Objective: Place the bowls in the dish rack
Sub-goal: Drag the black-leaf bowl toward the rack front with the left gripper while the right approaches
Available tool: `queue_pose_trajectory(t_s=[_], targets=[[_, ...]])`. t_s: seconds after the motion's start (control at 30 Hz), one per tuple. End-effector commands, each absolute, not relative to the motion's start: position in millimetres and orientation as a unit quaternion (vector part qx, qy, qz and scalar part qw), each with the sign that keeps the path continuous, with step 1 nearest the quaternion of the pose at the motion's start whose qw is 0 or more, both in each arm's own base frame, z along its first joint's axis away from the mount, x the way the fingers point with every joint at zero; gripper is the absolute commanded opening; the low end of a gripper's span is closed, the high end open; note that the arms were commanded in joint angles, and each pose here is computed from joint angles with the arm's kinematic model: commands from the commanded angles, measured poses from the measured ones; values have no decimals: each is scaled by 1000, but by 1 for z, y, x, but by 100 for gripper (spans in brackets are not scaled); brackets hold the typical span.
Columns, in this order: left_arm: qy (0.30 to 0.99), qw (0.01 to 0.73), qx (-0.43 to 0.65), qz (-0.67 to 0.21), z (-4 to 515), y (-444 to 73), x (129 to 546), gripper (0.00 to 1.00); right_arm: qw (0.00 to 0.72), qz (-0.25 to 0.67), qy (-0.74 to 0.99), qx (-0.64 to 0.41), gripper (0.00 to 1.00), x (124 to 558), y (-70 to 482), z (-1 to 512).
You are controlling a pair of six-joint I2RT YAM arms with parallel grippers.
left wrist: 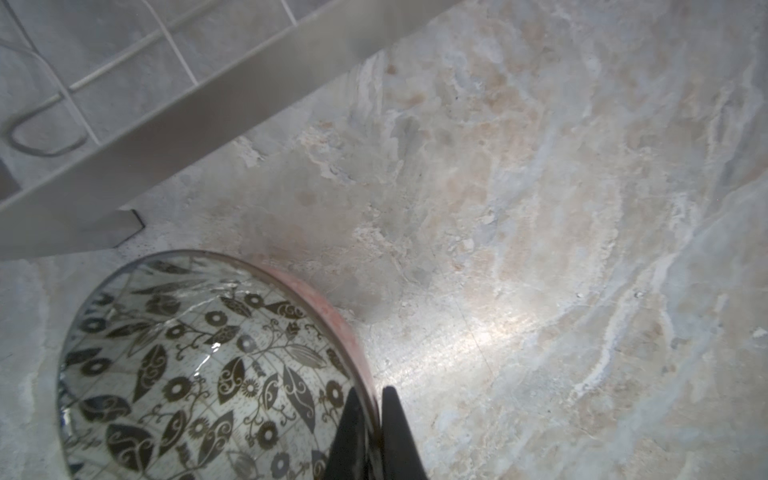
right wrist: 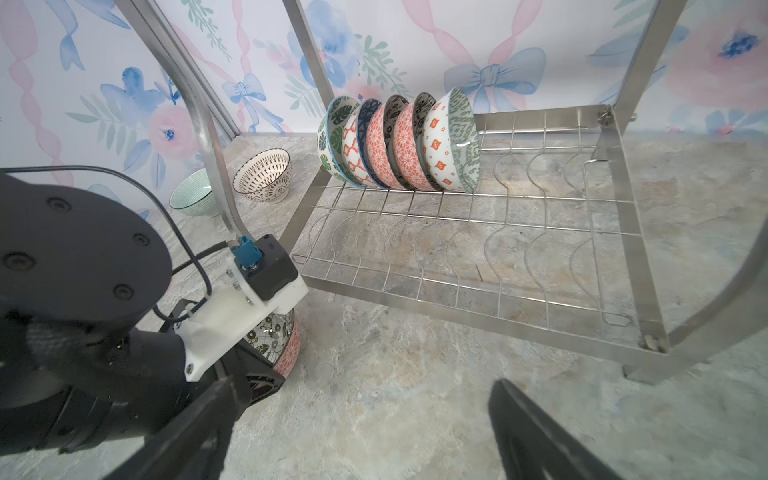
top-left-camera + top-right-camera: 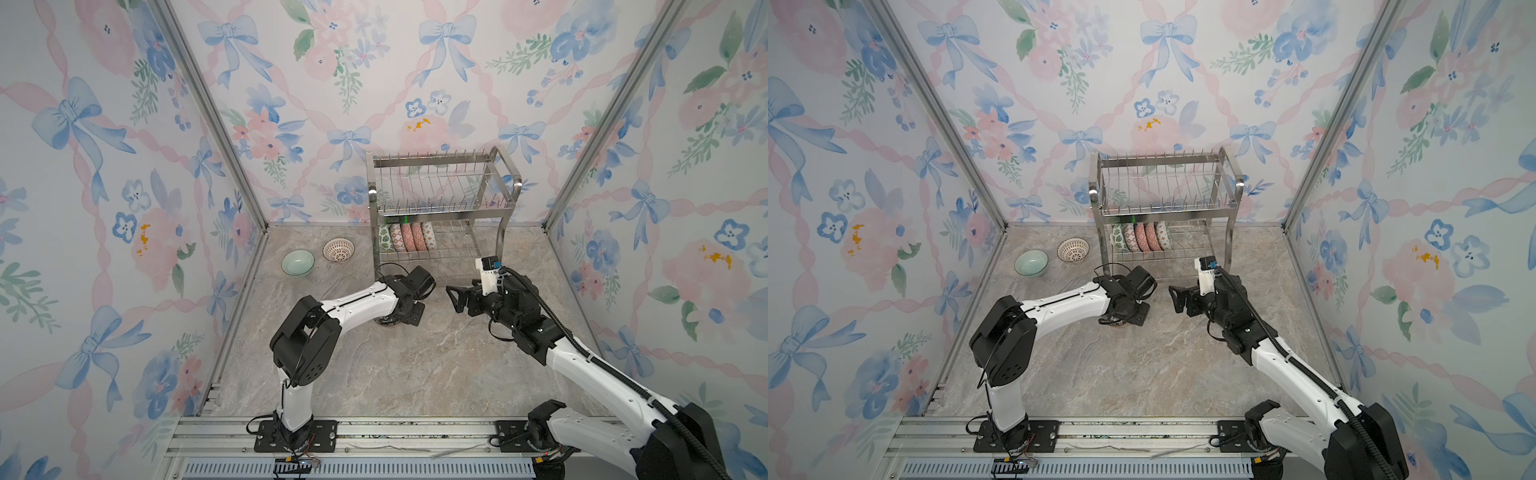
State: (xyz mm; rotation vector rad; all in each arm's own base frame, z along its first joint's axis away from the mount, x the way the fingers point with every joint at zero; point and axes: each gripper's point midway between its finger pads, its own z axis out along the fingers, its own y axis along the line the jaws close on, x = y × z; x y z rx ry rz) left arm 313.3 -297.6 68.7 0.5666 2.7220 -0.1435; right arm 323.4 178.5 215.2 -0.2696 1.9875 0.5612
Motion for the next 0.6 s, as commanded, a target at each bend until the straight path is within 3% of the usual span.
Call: queue_pose_trajectory(t_s=[0.0, 0.4, 0.47, 0.57], targets=[[966, 152, 197, -66, 56, -308, 304, 13, 492, 227, 834, -102, 97, 320, 172, 206], [964, 162, 198, -75, 66, -313, 307, 29, 490, 223, 836, -103, 97, 315, 168, 206], [963, 172, 195, -75, 73, -312, 310, 38, 494, 223, 834, -102, 97, 314, 167, 209], [961, 183, 192, -82, 85, -310, 313, 41, 497, 220, 833, -102, 97, 313, 165, 212]])
